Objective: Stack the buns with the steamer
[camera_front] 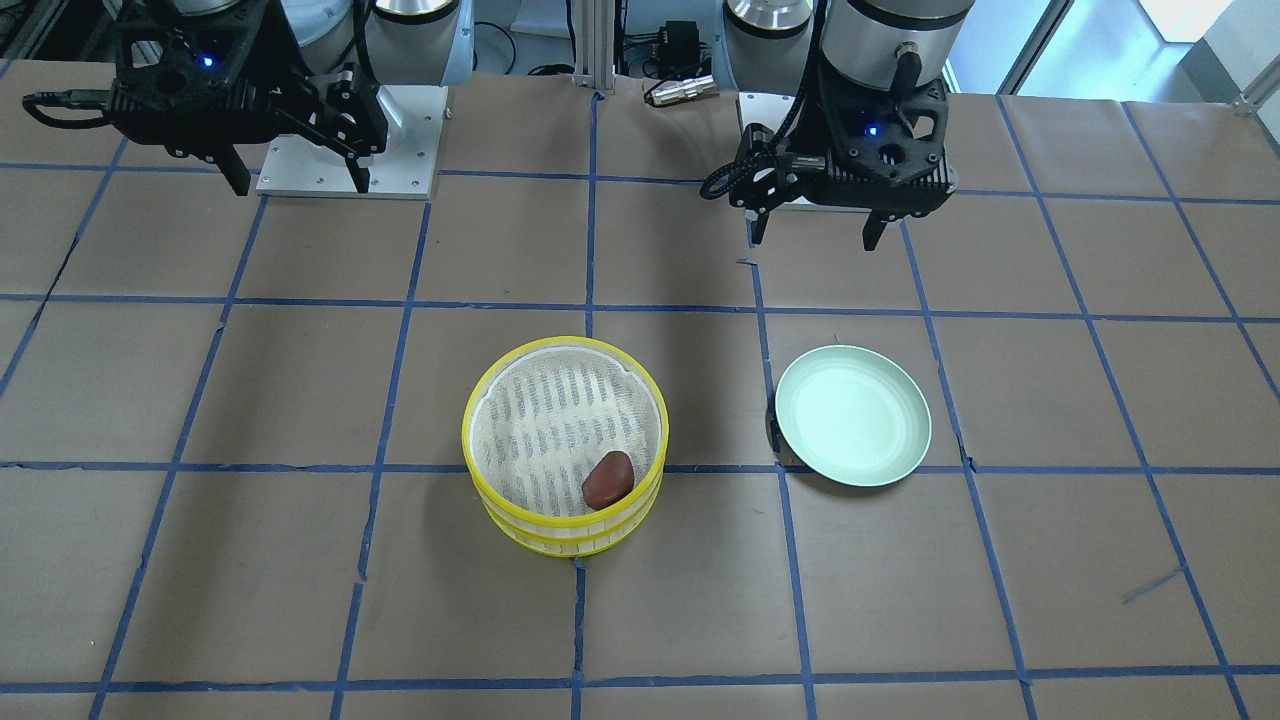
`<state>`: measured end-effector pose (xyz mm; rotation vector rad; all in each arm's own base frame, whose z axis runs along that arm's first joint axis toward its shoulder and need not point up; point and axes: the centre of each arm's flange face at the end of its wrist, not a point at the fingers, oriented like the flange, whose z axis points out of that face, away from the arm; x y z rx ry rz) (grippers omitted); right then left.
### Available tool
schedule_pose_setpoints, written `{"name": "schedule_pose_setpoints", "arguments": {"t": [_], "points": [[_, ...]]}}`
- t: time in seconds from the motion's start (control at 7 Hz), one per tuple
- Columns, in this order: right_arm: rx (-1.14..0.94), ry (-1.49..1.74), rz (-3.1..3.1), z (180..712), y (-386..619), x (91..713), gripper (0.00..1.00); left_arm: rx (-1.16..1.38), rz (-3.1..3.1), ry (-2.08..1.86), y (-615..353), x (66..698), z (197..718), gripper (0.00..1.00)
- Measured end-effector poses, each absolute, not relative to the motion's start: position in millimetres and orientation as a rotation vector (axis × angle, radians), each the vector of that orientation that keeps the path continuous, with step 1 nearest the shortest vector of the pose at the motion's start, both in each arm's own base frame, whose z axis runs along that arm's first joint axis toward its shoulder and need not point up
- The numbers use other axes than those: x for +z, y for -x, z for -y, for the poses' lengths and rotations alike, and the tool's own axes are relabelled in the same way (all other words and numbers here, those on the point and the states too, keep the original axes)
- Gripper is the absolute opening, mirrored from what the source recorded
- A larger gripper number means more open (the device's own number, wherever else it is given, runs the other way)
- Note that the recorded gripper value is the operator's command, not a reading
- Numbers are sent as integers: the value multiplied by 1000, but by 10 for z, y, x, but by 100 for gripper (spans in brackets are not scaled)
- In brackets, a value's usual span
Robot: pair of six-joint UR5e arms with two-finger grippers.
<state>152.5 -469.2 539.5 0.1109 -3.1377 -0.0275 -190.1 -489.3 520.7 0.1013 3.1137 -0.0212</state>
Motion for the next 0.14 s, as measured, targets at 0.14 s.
{"name": "schedule_pose_setpoints", "arguments": {"t": [0.14], "points": [[-27,-127,3138,4703,-1519,5387,100,-30,-3112,-88,1875,5207,4883,100]]}}
